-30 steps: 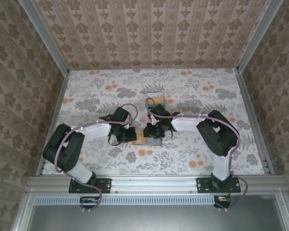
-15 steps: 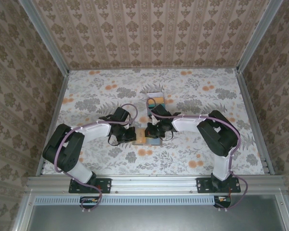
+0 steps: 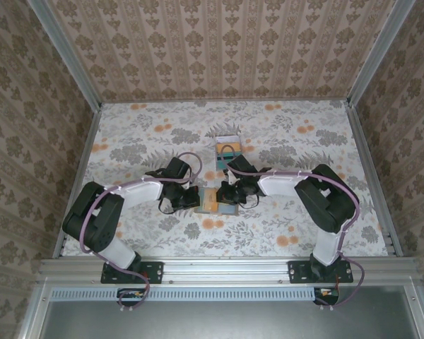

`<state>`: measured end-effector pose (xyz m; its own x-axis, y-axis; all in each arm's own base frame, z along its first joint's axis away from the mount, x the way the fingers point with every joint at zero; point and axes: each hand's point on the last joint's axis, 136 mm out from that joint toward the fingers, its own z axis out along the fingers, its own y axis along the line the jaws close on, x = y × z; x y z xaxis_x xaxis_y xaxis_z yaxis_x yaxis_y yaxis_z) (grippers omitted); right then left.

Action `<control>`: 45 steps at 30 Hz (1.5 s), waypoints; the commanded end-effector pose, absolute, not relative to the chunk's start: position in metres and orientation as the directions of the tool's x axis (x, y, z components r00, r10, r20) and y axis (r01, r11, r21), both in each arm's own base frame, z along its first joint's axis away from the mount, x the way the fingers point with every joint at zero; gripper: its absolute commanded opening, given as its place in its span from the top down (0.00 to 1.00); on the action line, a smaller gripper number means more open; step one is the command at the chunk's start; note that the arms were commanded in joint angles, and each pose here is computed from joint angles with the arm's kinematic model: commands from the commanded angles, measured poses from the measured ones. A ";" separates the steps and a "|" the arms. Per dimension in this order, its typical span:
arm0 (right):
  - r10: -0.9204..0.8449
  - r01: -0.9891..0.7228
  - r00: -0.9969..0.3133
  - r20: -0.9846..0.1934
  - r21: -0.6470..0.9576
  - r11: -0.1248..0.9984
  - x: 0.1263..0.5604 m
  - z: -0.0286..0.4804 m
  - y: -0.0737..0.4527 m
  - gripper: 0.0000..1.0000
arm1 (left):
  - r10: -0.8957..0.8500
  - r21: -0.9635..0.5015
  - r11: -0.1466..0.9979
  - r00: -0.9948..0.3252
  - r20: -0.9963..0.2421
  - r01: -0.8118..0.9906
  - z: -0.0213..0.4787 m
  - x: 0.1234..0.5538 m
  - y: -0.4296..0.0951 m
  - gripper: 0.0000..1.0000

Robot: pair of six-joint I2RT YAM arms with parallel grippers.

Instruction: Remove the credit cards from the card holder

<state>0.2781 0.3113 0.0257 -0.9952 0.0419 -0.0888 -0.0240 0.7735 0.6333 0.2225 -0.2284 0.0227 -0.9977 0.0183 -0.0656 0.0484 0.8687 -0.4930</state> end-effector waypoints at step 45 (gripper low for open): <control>0.046 -0.059 -0.984 -0.169 0.567 0.822 0.271 0.069 0.252 1.00 | 0.009 -0.442 0.897 -0.999 -0.046 0.028 0.020 0.214 -0.220 1.00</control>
<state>0.2745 0.2662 0.0601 -0.9846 0.0747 -0.1579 -0.0382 0.7903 0.6116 0.2205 -0.2305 0.0230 -0.9968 0.0185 -0.0773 0.0539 0.8722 -0.4862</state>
